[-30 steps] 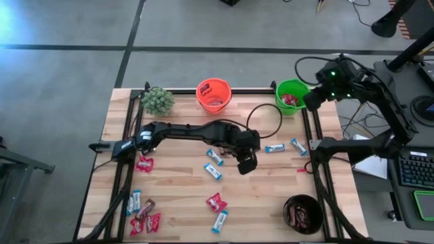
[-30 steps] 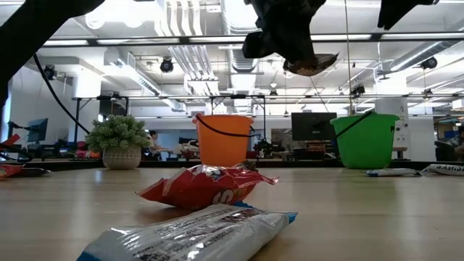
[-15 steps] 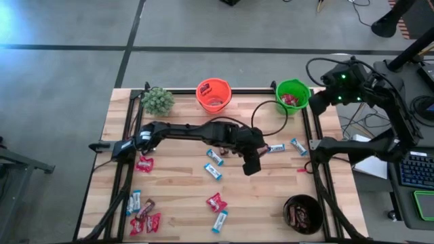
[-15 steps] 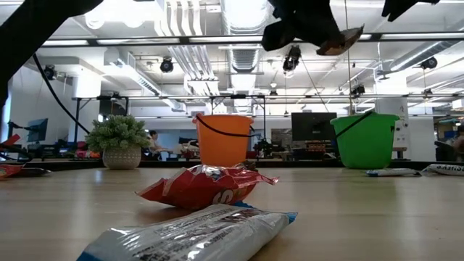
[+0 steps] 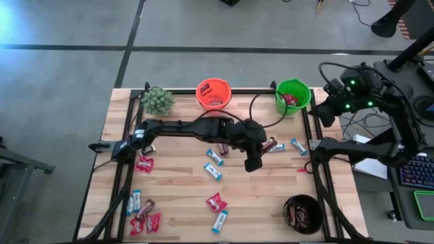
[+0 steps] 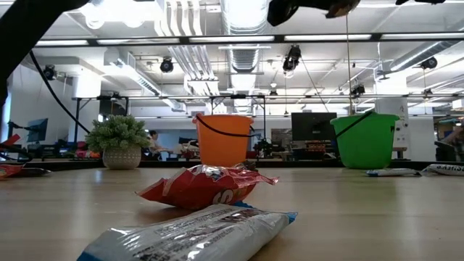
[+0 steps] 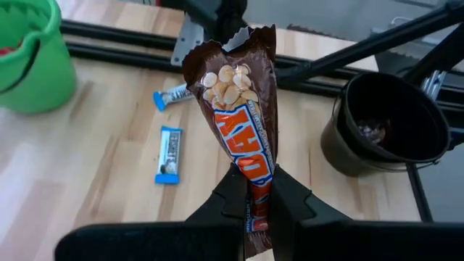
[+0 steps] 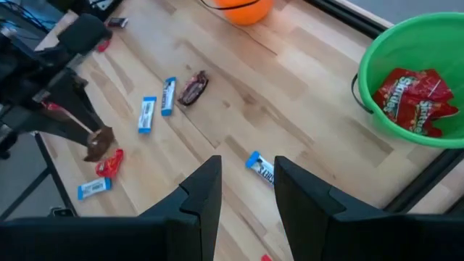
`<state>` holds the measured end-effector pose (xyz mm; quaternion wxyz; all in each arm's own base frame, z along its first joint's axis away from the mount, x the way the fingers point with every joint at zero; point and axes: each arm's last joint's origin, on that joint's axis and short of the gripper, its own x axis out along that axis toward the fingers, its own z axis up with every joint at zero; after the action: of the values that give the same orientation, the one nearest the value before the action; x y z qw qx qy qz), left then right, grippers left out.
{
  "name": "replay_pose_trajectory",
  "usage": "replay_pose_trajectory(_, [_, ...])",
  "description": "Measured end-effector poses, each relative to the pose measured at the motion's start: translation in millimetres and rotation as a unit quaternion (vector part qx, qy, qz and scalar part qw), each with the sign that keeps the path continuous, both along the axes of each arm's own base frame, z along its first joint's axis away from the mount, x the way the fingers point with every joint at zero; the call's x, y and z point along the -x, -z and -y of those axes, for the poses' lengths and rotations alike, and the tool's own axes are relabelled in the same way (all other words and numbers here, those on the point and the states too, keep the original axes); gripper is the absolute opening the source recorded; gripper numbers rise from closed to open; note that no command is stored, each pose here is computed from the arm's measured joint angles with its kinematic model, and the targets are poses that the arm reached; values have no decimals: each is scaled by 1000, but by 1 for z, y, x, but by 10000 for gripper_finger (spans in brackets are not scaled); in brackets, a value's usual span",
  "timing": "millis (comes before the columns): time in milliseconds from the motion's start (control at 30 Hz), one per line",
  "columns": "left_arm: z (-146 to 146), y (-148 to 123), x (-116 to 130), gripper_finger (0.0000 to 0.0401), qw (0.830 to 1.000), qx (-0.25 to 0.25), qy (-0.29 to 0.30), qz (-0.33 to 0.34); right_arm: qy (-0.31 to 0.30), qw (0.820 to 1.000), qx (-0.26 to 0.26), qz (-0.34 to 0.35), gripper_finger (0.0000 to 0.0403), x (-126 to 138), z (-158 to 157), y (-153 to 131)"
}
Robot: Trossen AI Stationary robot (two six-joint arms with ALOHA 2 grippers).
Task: Organize candy in baskets
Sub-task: Put the brown chocolate bar into the black bucket
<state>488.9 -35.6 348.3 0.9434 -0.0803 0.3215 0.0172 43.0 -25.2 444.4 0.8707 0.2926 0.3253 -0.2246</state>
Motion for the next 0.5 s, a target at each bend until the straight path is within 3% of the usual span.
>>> replay_pose_trajectory(233, [-1,-13,-1,1,999,-18,17,46,13,1000,-19,0,114,-1,1,3])
replay_pose_trajectory(500, [4,-16,-6,1,995,7,66,79,18,1000,-4,3,114,6,-4,3])
